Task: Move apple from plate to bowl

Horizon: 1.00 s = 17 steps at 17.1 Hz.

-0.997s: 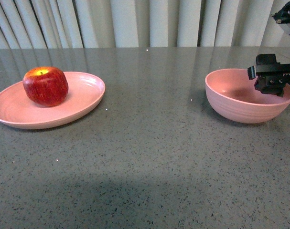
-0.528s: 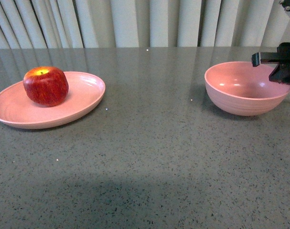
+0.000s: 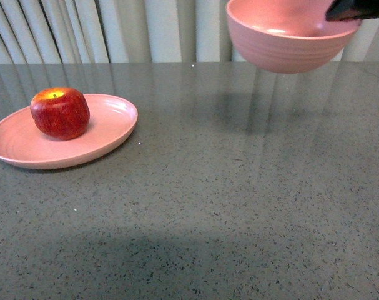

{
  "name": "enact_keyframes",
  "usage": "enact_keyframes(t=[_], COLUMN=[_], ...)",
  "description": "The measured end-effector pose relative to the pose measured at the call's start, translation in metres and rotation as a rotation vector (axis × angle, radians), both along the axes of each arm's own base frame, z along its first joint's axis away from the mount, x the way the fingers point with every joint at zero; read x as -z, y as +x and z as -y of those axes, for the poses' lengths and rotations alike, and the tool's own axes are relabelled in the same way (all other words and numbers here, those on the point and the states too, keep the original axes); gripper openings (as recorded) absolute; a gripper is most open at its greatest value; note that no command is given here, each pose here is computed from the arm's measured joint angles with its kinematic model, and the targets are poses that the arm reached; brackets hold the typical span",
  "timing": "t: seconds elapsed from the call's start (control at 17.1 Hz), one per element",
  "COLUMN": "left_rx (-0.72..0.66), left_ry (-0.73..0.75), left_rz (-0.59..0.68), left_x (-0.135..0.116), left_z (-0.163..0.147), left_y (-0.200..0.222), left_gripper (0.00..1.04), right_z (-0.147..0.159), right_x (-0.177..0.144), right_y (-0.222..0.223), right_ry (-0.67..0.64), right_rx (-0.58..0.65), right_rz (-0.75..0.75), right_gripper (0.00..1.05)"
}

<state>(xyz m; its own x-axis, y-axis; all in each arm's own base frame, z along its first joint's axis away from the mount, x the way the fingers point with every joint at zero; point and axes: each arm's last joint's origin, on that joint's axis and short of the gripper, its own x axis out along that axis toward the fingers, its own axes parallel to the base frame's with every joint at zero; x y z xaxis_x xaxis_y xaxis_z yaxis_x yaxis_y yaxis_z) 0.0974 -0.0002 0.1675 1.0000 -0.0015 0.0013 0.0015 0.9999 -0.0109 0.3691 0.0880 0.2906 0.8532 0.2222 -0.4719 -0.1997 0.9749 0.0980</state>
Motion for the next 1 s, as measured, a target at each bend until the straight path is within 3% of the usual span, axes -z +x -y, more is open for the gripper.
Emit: enact_keyframes(t=[0.23,0.47,1.0], left_rx=[0.0,0.0,0.0], left_ry=[0.0,0.0,0.0], left_rz=[0.0,0.0,0.0], left_x=[0.0,0.0,0.0], left_z=[0.0,0.0,0.0], left_y=[0.0,0.0,0.0], left_gripper=[0.98,0.98,0.98], right_z=[-0.055,-0.088,-0.106], right_x=[0.019,0.054,0.078], right_y=[0.008,0.015,0.027], right_ry=[-0.015,-0.036,-0.03], right_rx=[-0.101,-0.149,-0.137], right_rz=[-0.055,-0.15,-0.214], right_gripper=[0.03,0.03,0.03])
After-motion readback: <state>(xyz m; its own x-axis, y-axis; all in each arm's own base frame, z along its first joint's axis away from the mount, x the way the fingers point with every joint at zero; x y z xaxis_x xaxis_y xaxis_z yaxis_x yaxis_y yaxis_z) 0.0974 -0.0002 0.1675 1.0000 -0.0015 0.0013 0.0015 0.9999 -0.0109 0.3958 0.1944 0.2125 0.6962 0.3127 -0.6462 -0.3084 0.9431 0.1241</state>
